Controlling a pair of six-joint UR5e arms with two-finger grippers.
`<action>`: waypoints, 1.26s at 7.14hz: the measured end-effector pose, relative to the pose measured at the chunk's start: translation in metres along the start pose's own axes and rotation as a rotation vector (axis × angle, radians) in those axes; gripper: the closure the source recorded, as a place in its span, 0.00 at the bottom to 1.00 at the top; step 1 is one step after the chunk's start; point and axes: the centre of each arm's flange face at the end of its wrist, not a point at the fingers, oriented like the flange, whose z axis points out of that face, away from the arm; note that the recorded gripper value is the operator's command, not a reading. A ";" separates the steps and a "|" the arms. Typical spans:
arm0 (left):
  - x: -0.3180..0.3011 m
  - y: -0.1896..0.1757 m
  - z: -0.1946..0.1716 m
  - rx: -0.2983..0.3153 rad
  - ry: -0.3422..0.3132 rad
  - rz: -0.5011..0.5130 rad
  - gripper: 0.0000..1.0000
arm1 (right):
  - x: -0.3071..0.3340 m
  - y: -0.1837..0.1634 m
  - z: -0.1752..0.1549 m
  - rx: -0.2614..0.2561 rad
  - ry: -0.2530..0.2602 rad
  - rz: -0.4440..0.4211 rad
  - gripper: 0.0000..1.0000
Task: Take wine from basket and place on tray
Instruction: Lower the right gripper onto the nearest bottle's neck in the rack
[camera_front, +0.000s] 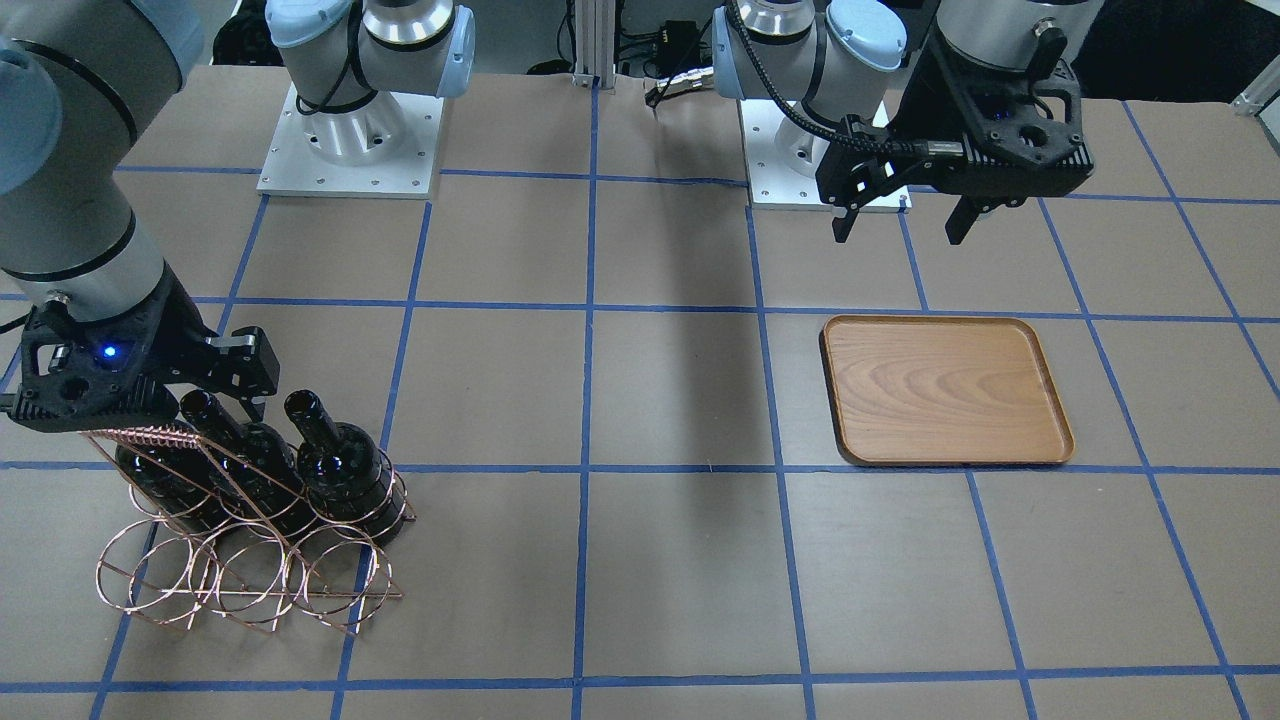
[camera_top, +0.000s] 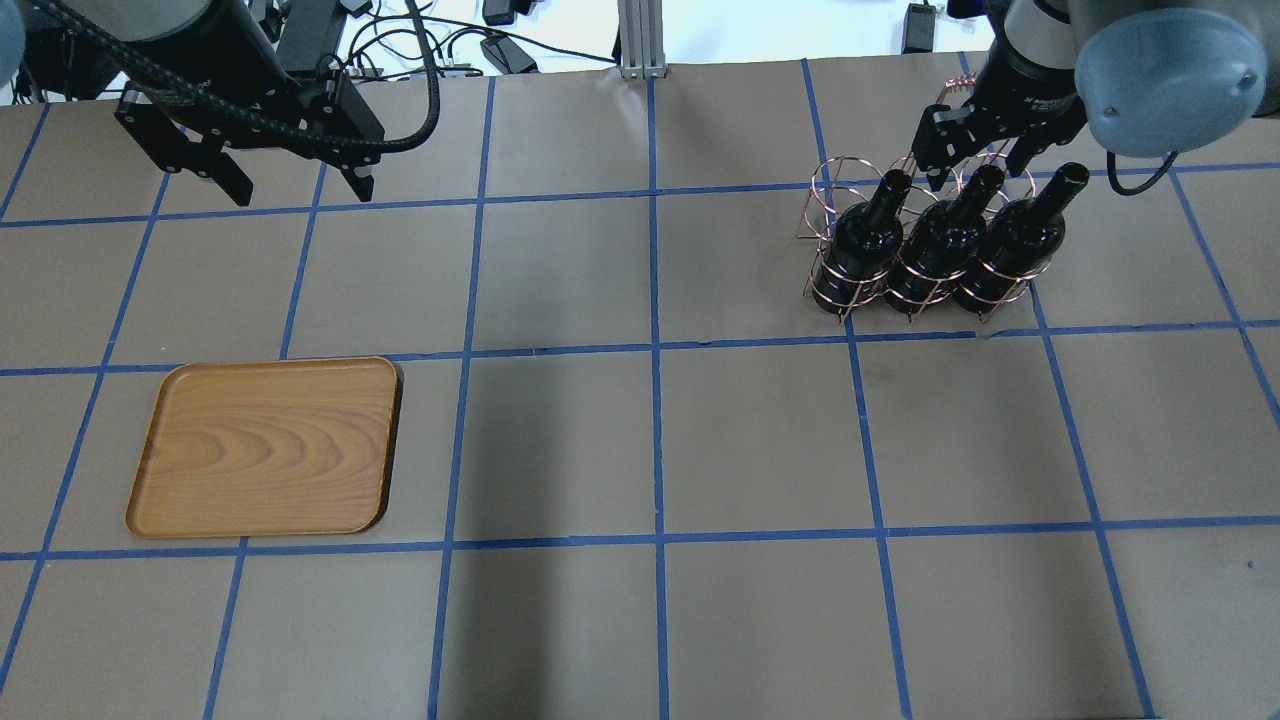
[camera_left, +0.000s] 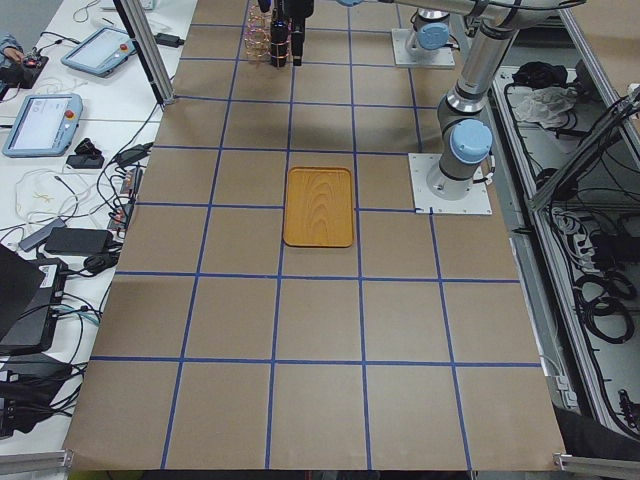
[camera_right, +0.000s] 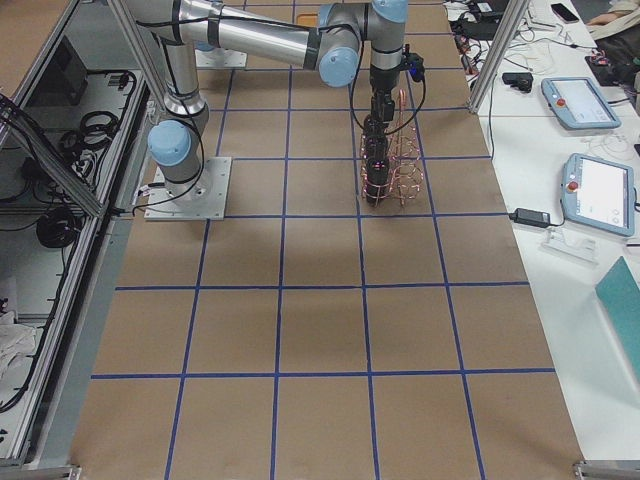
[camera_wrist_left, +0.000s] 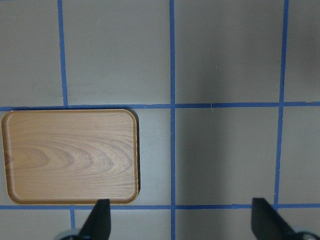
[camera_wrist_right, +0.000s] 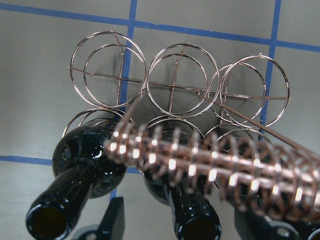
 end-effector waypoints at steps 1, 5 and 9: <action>0.000 0.000 0.000 0.000 0.000 0.000 0.00 | 0.000 0.001 0.003 -0.008 -0.001 0.001 0.19; 0.000 0.001 0.003 -0.005 0.000 0.000 0.00 | 0.000 0.006 0.012 -0.034 -0.001 -0.005 0.26; 0.001 0.002 0.005 -0.009 0.000 -0.001 0.00 | 0.003 0.006 0.016 -0.047 0.025 -0.013 0.29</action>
